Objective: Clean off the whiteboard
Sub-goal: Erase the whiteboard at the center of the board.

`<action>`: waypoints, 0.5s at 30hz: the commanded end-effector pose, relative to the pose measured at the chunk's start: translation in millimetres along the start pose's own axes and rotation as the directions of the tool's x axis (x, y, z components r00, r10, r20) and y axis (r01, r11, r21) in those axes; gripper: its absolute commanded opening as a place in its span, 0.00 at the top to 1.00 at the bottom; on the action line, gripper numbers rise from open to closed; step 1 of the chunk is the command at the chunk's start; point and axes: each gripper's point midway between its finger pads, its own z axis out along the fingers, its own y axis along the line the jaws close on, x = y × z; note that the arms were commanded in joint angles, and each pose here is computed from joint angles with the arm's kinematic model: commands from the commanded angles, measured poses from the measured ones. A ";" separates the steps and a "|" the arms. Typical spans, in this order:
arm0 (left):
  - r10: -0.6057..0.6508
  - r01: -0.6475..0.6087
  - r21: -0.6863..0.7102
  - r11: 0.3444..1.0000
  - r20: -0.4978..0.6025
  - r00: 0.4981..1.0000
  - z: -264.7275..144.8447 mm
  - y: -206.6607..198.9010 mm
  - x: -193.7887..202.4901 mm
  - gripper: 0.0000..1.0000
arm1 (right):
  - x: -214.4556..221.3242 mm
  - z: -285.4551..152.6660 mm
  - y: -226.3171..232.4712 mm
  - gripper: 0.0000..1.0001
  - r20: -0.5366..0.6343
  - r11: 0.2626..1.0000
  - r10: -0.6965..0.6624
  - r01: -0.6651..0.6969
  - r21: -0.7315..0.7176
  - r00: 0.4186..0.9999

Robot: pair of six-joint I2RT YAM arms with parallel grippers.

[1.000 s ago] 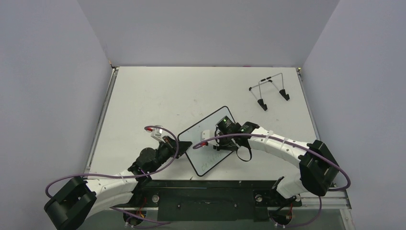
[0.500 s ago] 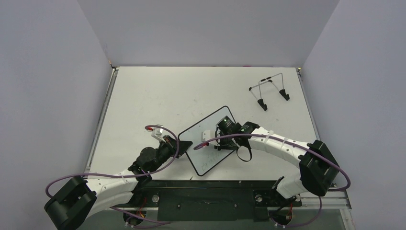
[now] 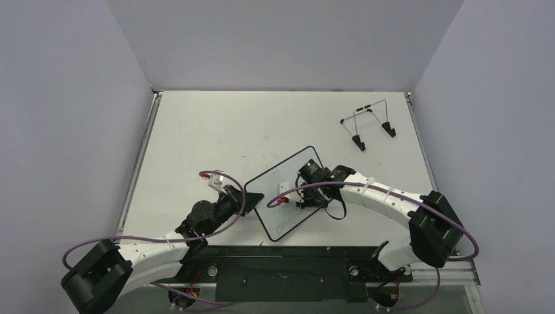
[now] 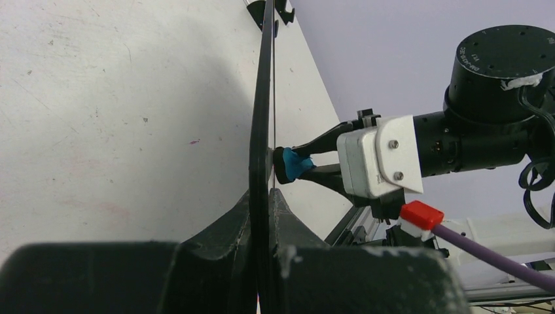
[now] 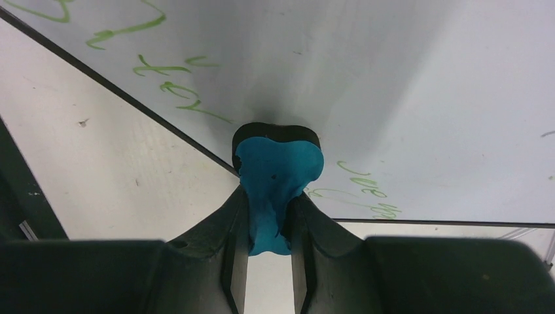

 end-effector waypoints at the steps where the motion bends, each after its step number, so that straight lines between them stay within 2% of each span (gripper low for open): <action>1: -0.035 0.012 0.211 0.977 0.105 0.994 1.8 -59.4 -34.0 1.00 | 1.4 -10.9 -34.5 1.00 0.046 0.988 0.094 -0.098 0.120 0.995; 3: -0.035 0.012 0.212 0.977 0.104 0.994 1.7 -59.7 -33.9 1.00 | 16.6 -13.2 -46.4 1.00 0.027 0.975 0.147 -0.149 0.162 0.989; 6: -0.032 0.009 0.217 0.976 0.102 0.994 2.8 -62.0 -34.4 1.00 | 25.8 -9.0 -43.5 1.00 0.007 0.977 0.152 -0.151 0.149 0.988; 10: -0.028 0.008 0.220 0.975 0.091 0.995 3.8 -62.5 -32.4 1.00 | -2.8 -7.1 -14.7 1.00 0.070 0.998 0.048 -0.050 0.026 0.996; 12: -0.030 0.009 0.221 0.975 0.094 0.995 3.3 -62.4 -32.8 1.00 | -13.4 -10.7 -9.7 1.00 0.108 0.999 0.043 -0.044 0.006 0.993; 15: -0.033 0.011 0.220 0.975 0.098 0.995 1.8 -62.0 -33.1 1.00 | -9.7 -15.8 -38.8 1.00 0.117 0.981 0.127 -0.142 0.129 0.985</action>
